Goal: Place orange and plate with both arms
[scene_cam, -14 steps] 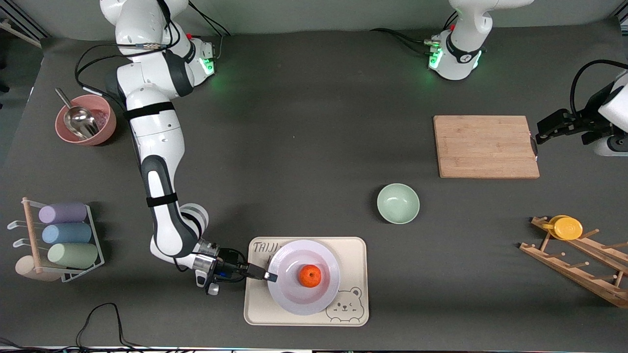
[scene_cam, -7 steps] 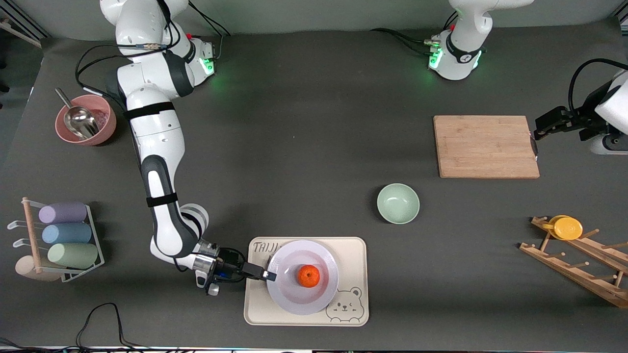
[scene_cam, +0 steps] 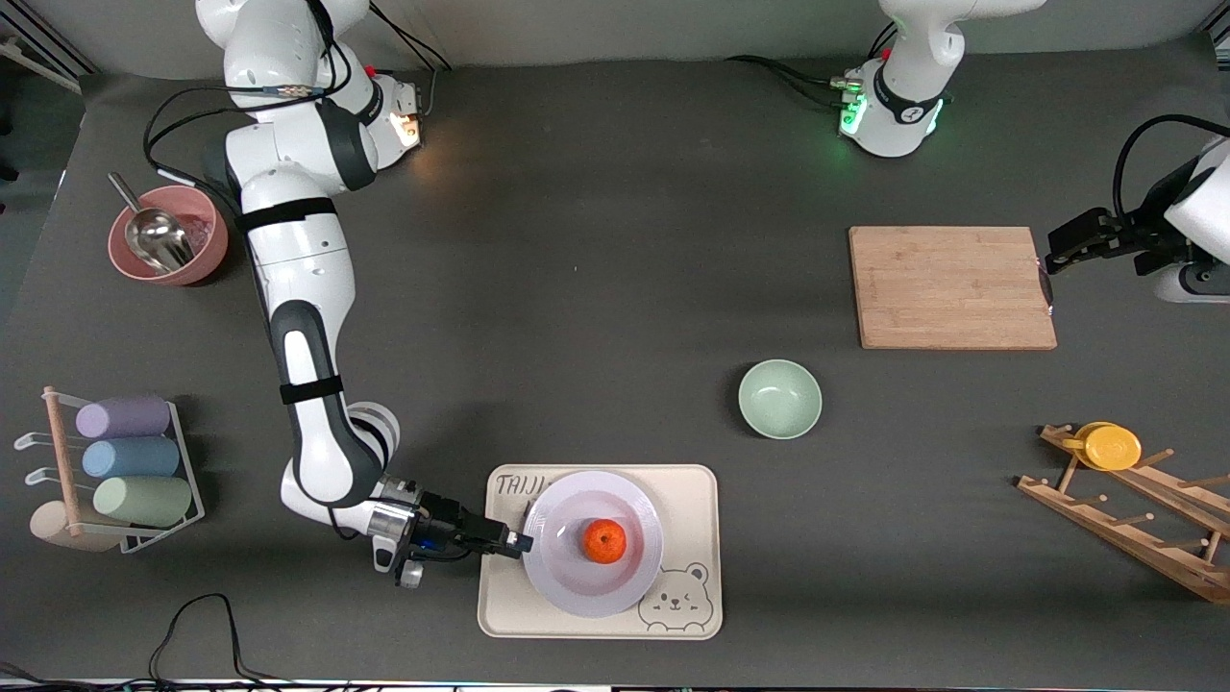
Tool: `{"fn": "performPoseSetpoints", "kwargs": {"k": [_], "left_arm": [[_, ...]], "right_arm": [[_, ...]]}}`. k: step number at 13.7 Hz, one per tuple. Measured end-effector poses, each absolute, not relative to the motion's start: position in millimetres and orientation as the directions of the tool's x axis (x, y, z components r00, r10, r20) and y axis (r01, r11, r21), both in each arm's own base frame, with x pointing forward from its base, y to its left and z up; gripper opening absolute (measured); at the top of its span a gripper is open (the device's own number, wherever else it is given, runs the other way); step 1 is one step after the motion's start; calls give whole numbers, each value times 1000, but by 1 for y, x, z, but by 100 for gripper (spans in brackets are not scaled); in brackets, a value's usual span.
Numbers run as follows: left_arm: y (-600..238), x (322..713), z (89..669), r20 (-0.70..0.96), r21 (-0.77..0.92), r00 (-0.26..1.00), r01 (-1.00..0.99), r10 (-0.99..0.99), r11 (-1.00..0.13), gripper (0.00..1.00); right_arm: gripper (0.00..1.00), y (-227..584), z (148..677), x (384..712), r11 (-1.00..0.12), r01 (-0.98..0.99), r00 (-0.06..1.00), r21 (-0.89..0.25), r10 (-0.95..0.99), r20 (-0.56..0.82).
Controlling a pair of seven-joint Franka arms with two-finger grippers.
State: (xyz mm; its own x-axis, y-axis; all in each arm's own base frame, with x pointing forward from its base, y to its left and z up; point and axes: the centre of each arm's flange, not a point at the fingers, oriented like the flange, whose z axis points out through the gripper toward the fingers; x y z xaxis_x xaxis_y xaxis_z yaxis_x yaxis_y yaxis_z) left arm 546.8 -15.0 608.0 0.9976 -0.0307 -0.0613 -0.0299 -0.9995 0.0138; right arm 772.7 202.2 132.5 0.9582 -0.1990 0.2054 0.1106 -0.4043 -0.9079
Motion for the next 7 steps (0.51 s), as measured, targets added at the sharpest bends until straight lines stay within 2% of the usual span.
{"fn": "performPoseSetpoints", "kwargs": {"k": [7], "left_arm": [[-15,547,608,-62,14,998,-30,-31,-999,100]], "right_arm": [[100,165,206,784,-635,211,956,-743,-24,292]]}}
